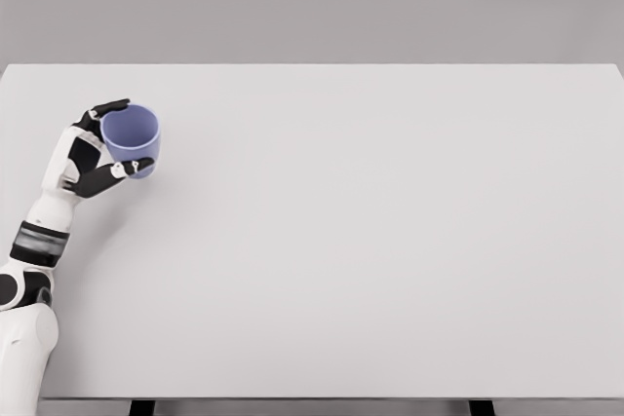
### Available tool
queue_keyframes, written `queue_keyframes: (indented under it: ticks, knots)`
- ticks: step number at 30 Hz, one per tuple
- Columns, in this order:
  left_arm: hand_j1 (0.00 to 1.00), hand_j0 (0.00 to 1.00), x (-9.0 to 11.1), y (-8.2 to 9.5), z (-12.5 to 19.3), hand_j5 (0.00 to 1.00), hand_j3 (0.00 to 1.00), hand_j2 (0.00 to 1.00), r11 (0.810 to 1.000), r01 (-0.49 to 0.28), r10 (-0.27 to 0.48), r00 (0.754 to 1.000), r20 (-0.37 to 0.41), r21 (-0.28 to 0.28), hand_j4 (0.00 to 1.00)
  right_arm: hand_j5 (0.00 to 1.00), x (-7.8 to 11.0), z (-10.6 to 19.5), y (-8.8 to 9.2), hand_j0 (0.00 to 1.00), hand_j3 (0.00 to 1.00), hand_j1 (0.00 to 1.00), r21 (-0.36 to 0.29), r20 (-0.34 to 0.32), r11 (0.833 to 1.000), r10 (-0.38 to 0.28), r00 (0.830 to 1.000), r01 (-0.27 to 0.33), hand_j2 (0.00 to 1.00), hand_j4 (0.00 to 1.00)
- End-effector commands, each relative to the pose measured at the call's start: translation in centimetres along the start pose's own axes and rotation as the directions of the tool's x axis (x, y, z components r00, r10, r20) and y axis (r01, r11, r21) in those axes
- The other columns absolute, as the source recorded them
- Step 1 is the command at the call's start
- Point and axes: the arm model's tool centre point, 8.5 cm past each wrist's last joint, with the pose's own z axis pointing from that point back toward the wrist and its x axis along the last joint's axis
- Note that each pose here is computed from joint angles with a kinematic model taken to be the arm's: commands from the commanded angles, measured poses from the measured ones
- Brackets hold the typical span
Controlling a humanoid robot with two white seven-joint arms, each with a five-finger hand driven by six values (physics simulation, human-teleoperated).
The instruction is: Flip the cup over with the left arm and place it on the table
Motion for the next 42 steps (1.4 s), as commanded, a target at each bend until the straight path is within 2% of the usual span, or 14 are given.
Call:
queue_keyframes:
  ticks: [1,4,9,13,18,21,24,29,39,41,42]
  knots:
    - [0.66,0.66,-0.1,0.2,0.2,0.66,0.66,0.66,1.0,-0.022,0.022,1.0,0.008,0.018,0.66,1.0,0.0,0.0,0.0,1.0,1.0,1.0,0.0,-0.001,1.0,0.0,1.0,0.0,1.0,1.0]
    - [0.66,0.66,0.1,0.2,-0.1,0.66,0.66,0.66,0.999,-0.024,0.024,1.0,0.016,0.021,0.66,1.0,-0.1,0.0,0.0,1.0,1.0,1.0,0.0,-0.002,1.0,-0.001,1.0,0.001,1.0,1.0]
    - [0.67,0.67,0.5,0.7,-1.1,0.67,0.67,0.67,0.996,-0.082,0.081,0.997,0.01,0.034,0.67,1.0,0.0,0.0,0.0,1.0,1.0,1.0,0.0,-0.001,1.0,0.0,1.0,0.0,1.0,1.0]
    - [0.67,0.67,0.9,1.0,-2.1,0.67,0.67,0.67,0.994,-0.098,0.097,0.995,0.024,0.038,0.67,1.0,-0.1,0.0,0.0,1.0,1.0,1.0,0.0,-0.001,1.0,0.0,1.0,0.0,1.0,1.0]
    - [0.68,0.68,0.6,1.1,-2.1,0.68,0.68,0.68,0.992,-0.116,0.116,0.993,-0.002,0.04,0.68,1.0,0.0,0.0,0.0,1.0,1.0,1.0,0.0,-0.001,1.0,0.0,1.0,0.0,1.0,1.0]
    - [0.68,0.68,0.7,1.4,-2.8,0.68,0.68,0.68,0.987,-0.158,0.159,0.987,-0.031,0.041,0.68,1.0,0.0,0.0,0.0,1.0,1.0,1.0,0.0,-0.001,1.0,0.0,1.0,0.0,1.0,1.0]
    - [0.68,0.68,0.4,1.1,-3.4,0.68,0.68,0.68,0.977,-0.211,0.213,0.97,-0.116,0.029,0.68,1.0,-0.1,0.0,0.0,1.0,1.0,1.0,0.0,0.0,1.0,-0.002,1.0,0.002,1.0,1.0]
    - [0.69,0.69,-0.1,1.1,-3.9,0.69,0.69,0.69,0.964,-0.265,0.266,0.945,-0.192,0.033,0.69,1.0,0.0,0.0,0.0,1.0,1.0,1.0,0.0,-0.001,1.0,0.0,1.0,0.0,1.0,1.0]
    - [0.71,0.71,-0.2,1.2,-3.8,0.71,0.71,0.71,0.965,-0.26,0.261,0.944,-0.203,0.032,0.71,1.0,0.0,0.0,0.0,1.0,1.0,1.0,0.0,-0.001,1.0,0.0,1.0,0.0,1.0,1.0]
    - [0.72,0.72,0.1,2.4,-3.4,0.72,0.72,0.72,0.972,-0.234,0.235,0.948,-0.216,0.031,0.72,1.0,0.0,0.0,0.0,1.0,1.0,1.0,0.0,-0.001,1.0,0.0,1.0,0.0,1.0,1.0]
    - [0.73,0.73,0.0,2.3,-3.5,0.73,0.73,0.73,0.972,-0.233,0.233,0.948,-0.218,0.025,0.73,1.0,-0.1,0.0,0.0,1.0,1.0,1.0,0.0,0.0,1.0,-0.002,1.0,0.002,1.0,1.0]
